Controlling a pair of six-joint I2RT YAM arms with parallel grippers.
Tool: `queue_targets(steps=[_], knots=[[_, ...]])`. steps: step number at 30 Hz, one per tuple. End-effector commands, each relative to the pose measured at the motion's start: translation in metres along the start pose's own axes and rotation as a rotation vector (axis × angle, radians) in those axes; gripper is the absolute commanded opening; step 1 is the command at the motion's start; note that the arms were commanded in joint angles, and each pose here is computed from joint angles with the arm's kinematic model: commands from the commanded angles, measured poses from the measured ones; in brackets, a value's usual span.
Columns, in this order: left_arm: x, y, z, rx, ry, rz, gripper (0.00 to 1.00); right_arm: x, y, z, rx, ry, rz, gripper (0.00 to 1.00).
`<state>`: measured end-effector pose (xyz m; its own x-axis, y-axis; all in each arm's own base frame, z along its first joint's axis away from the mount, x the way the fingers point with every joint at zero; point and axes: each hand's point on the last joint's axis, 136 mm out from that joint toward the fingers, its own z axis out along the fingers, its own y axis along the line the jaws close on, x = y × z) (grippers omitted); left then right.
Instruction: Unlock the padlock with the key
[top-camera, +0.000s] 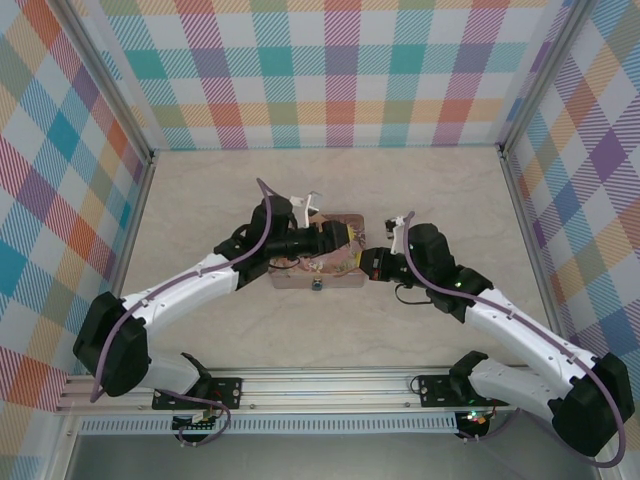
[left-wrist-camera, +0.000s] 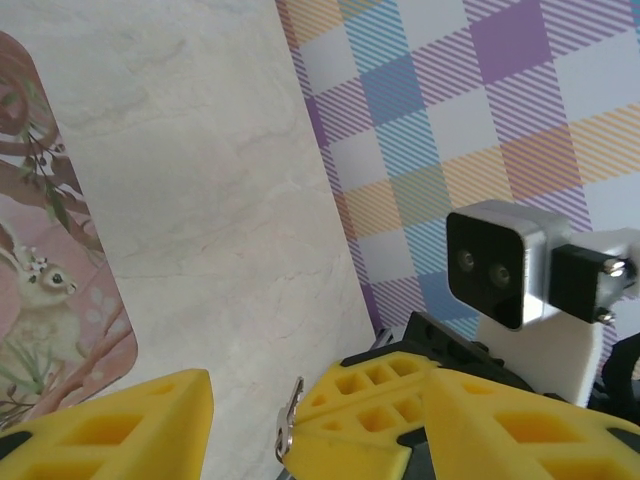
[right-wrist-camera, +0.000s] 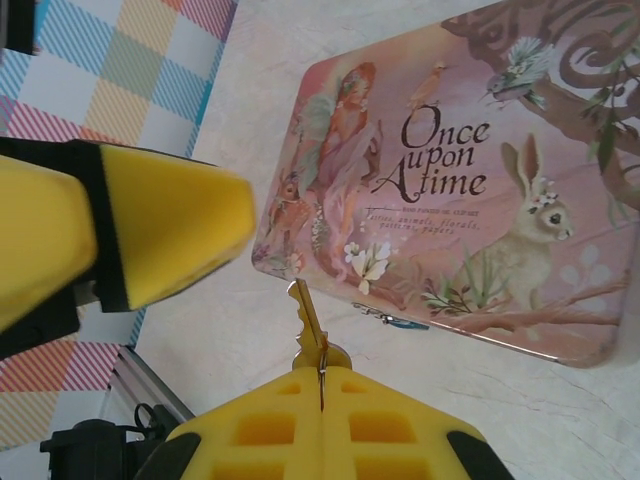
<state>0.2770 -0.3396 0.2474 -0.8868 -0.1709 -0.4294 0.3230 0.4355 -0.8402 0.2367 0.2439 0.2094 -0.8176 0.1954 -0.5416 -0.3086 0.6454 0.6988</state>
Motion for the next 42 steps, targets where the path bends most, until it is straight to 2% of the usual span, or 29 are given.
queue_targets(steps=[1, 14, 19, 24, 25, 26, 29, 35, 39, 42], knots=[[0.000, -0.017, 0.004, 0.048, 0.012, 0.046, 0.56, -0.015, 0.026, -0.004, -0.076, -0.039, -0.061, 0.00], [0.007, -0.013, 0.021, 0.032, 0.052, 0.048, 0.34, -0.013, 0.035, -0.001, -0.106, -0.020, -0.081, 0.00], [0.007, -0.012, 0.022, 0.027, 0.052, 0.047, 0.20, -0.013, 0.034, -0.001, -0.104, -0.025, -0.074, 0.00], [0.005, -0.013, 0.017, 0.013, 0.034, 0.068, 0.01, -0.014, 0.032, -0.004, -0.095, -0.043, -0.063, 0.00], [0.003, -0.014, 0.015, 0.008, 0.024, 0.080, 0.00, -0.015, 0.031, -0.006, -0.094, -0.052, -0.064, 0.00], [0.000, -0.017, 0.012, 0.007, 0.009, 0.101, 0.00, -0.014, 0.032, -0.008, -0.099, -0.061, -0.065, 0.03], [-0.012, -0.031, 0.000, 0.015, -0.048, 0.177, 0.00, -0.016, 0.034, -0.020, -0.138, -0.098, -0.081, 0.20], [-0.038, -0.085, -0.023, 0.105, -0.145, 0.383, 0.00, -0.029, 0.054, -0.051, -0.329, -0.186, -0.109, 0.50], [-0.051, -0.123, -0.036, 0.178, -0.180, 0.506, 0.00, -0.050, 0.084, -0.074, -0.486, -0.256, -0.190, 0.66], [-0.058, -0.145, -0.044, 0.216, -0.197, 0.557, 0.00, -0.063, 0.107, -0.092, -0.583, -0.310, -0.291, 0.73]])
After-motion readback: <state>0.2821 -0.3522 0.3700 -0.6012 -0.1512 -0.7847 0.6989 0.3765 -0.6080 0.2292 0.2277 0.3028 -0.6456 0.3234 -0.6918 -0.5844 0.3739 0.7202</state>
